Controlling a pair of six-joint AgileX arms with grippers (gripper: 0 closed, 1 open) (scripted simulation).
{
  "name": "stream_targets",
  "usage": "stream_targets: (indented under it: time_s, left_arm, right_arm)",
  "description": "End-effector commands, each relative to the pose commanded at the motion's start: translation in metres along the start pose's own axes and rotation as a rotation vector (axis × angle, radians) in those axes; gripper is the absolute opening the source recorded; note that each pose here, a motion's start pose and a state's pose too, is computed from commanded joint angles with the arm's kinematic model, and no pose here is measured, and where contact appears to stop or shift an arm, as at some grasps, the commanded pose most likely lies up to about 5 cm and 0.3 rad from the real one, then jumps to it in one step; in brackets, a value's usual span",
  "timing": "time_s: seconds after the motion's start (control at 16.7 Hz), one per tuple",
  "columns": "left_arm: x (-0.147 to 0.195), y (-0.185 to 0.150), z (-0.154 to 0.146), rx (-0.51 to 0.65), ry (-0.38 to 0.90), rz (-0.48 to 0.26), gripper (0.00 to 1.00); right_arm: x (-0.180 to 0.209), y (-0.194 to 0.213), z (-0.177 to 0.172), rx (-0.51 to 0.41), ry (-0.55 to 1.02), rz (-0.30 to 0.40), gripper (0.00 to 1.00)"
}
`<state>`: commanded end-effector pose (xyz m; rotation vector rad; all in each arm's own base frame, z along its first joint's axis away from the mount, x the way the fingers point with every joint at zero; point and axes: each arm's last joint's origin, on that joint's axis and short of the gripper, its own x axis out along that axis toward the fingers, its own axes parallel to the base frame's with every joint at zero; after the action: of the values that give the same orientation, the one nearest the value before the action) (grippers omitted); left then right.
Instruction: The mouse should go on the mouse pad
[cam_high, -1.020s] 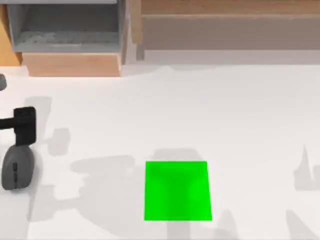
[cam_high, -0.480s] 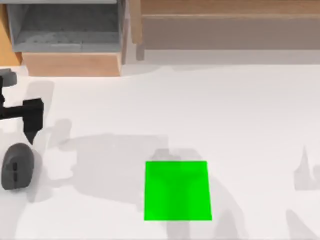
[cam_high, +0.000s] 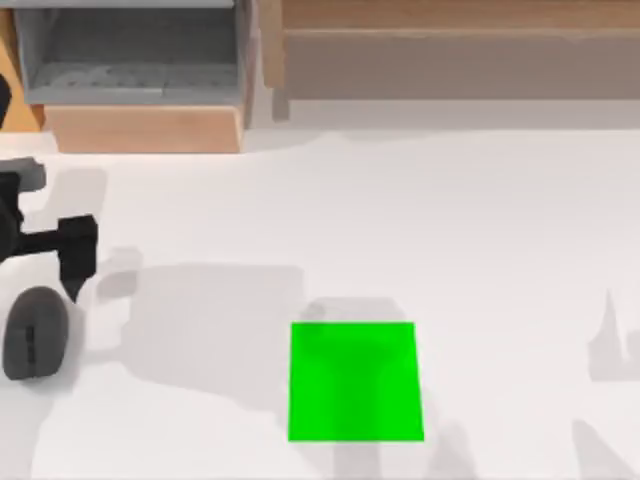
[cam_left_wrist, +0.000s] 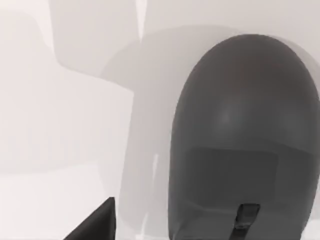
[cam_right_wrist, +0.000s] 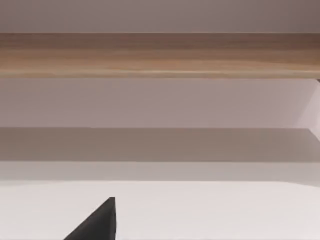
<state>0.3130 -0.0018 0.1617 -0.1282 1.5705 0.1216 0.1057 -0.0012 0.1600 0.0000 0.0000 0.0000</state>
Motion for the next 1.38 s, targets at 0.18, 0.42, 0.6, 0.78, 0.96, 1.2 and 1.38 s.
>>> stream_targets:
  time_s: [0.18, 0.42, 0.6, 0.78, 0.96, 1.2, 1.38]
  left_arm:
    - [0.038, 0.000, 0.001, 0.000, -0.007, -0.001, 1.00]
    - [0.068, 0.000, -0.003, 0.000, 0.000, 0.000, 1.00]
    - [0.069, 0.000, -0.004, 0.000, 0.001, 0.000, 1.00]
    - [0.069, 0.000, -0.004, 0.000, 0.001, 0.000, 0.85]
    - [0.069, 0.000, -0.004, 0.000, 0.001, 0.000, 0.62]
    - [0.069, 0.000, -0.004, 0.000, 0.001, 0.000, 0.32]
    - [0.069, 0.000, -0.004, 0.000, 0.001, 0.000, 0.10]
  right_arm:
    - [0.000, 0.000, 0.000, 0.000, 0.000, 0.000, 1.00]
    - [0.000, 0.000, 0.000, 0.000, 0.000, 0.000, 1.00]
    - [0.000, 0.000, 0.000, 0.000, 0.000, 0.000, 1.00]
    - [0.000, 0.000, 0.000, 0.000, 0.000, 0.000, 1.00]
    - [0.000, 0.000, 0.000, 0.000, 0.000, 0.000, 1.00]
    - [0.000, 0.000, 0.000, 0.000, 0.000, 0.000, 1.00]
    - [0.000, 0.000, 0.000, 0.000, 0.000, 0.000, 1.00]
